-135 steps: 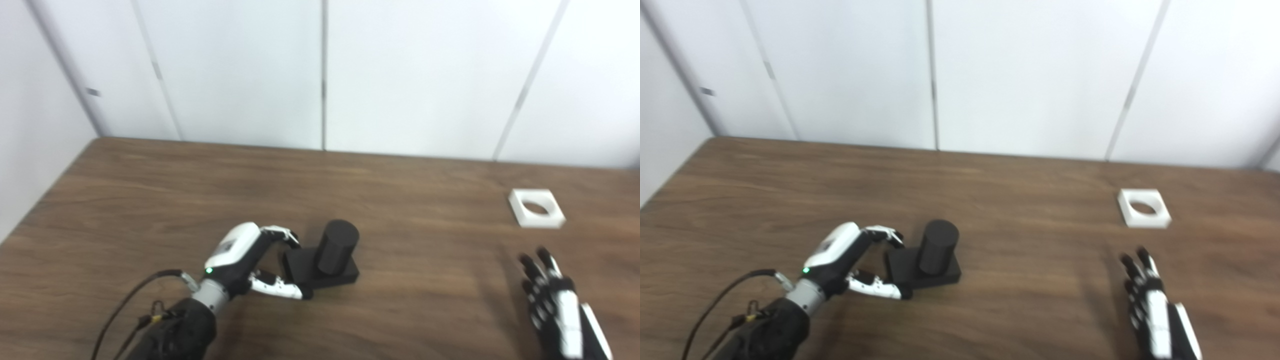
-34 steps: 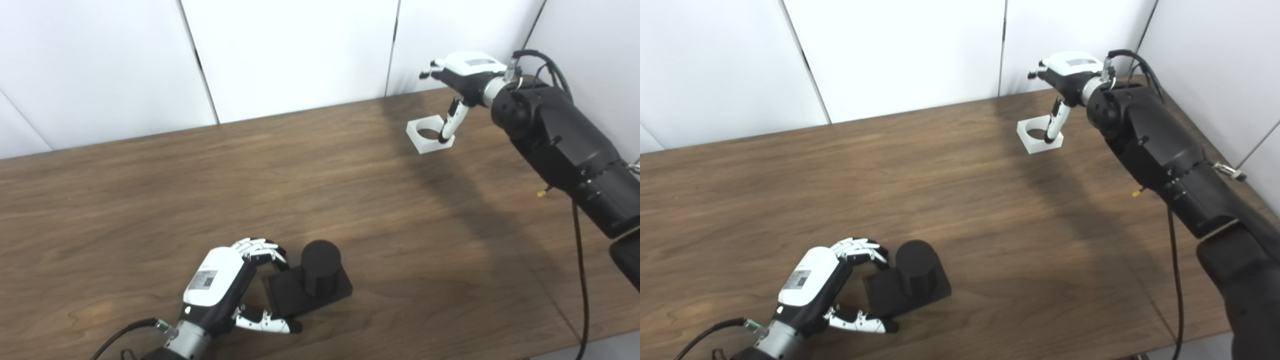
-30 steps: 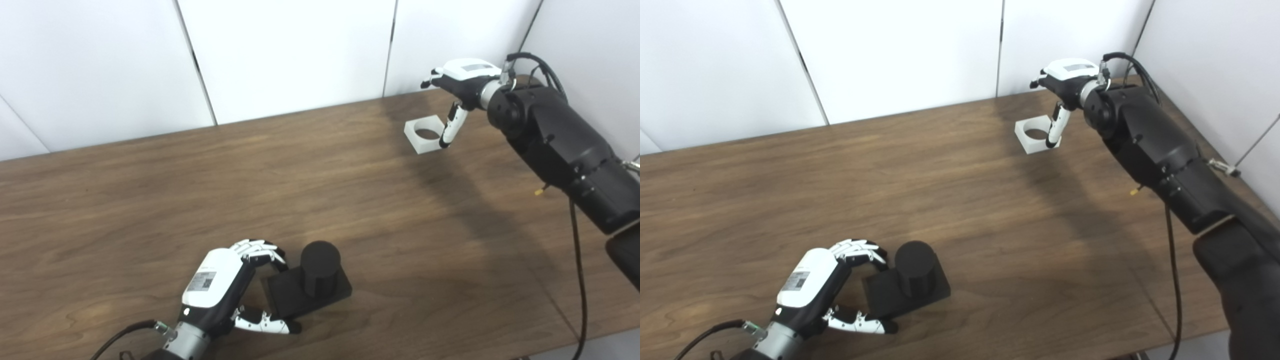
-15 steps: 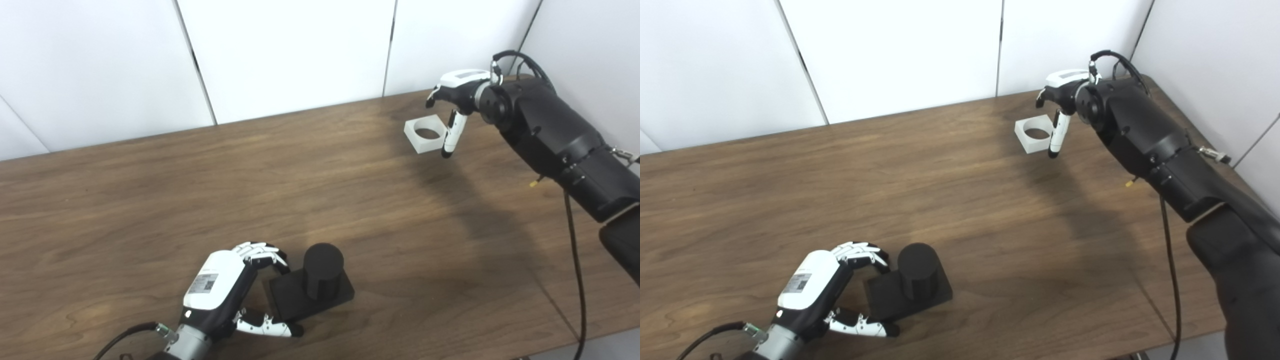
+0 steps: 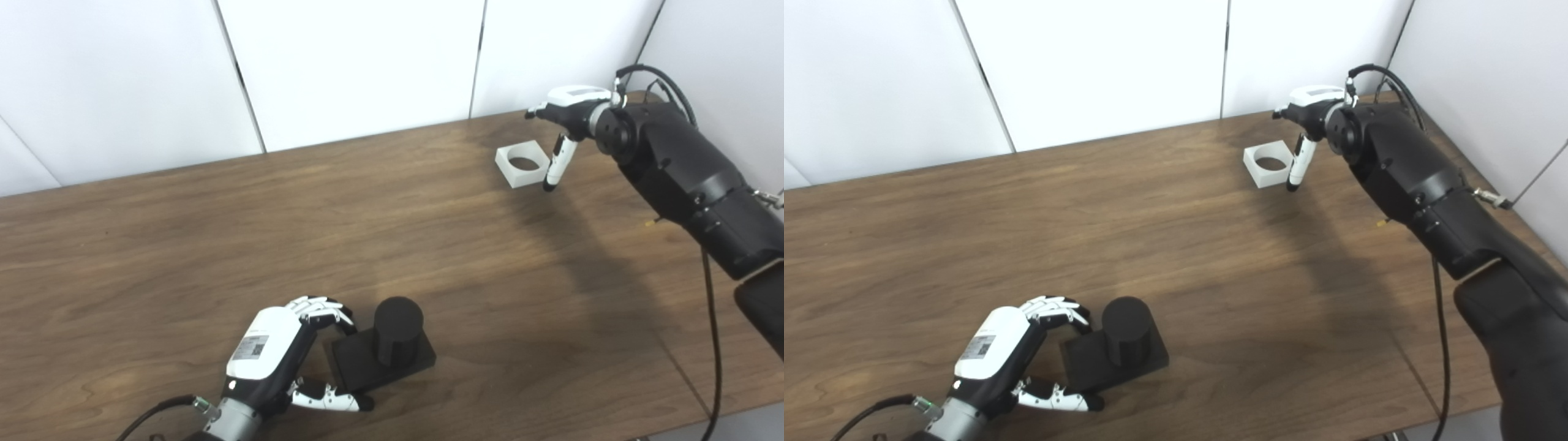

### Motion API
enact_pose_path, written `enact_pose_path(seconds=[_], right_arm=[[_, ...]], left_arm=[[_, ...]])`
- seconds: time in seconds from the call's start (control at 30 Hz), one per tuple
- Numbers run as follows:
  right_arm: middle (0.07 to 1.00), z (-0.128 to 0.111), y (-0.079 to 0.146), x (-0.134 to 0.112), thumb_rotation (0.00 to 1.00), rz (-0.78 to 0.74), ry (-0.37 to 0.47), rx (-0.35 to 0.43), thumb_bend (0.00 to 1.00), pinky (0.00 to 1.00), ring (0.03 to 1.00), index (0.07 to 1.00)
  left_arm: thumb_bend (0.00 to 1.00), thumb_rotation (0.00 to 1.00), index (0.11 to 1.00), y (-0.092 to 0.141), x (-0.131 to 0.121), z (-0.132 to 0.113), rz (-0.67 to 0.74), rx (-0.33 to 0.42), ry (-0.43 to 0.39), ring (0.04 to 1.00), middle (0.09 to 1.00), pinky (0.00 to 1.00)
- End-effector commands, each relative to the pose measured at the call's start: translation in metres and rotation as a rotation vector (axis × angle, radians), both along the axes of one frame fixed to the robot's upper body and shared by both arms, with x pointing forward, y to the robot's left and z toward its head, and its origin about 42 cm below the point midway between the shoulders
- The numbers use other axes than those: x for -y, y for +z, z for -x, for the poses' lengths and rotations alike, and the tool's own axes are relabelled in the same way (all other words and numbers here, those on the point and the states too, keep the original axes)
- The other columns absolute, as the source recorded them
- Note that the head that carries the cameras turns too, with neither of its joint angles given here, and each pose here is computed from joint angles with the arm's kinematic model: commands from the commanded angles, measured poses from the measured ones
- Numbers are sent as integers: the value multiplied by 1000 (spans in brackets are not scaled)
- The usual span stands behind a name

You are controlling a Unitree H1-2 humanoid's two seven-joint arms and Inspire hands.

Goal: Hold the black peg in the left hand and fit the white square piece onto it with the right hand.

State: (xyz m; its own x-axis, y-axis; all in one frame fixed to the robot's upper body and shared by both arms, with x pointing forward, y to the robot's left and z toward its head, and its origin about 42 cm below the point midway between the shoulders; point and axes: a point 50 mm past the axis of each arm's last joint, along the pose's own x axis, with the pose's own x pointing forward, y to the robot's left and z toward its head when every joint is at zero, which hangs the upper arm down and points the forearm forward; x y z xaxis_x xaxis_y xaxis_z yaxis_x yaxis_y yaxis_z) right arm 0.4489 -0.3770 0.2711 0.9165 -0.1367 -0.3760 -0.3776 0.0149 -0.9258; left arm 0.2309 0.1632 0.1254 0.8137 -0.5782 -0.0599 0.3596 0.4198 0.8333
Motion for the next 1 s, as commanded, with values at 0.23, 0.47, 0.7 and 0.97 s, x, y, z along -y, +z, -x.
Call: enact_pose_path(seconds=[0.23,0.47,0.7,0.97], right_arm=[[976,-1,17,3,210,-7,34,79,910,942,1000,932],[975,-6,8,1,213,1,32,57,904,957,1000,918],[967,-9,0,-1,206,-5,41,51,915,943,1000,896],[959,-10,-9,-6,219,0,62,54,896,921,987,900]], left_arm=[[515,41,488,-13,9,13,-37,-82,-38,818,757,834],[515,41,488,-14,13,13,-45,-73,-39,814,754,824],[514,41,488,-13,16,14,-48,-77,-41,821,759,845],[514,41,488,-13,18,16,-46,-82,-46,821,760,846]])
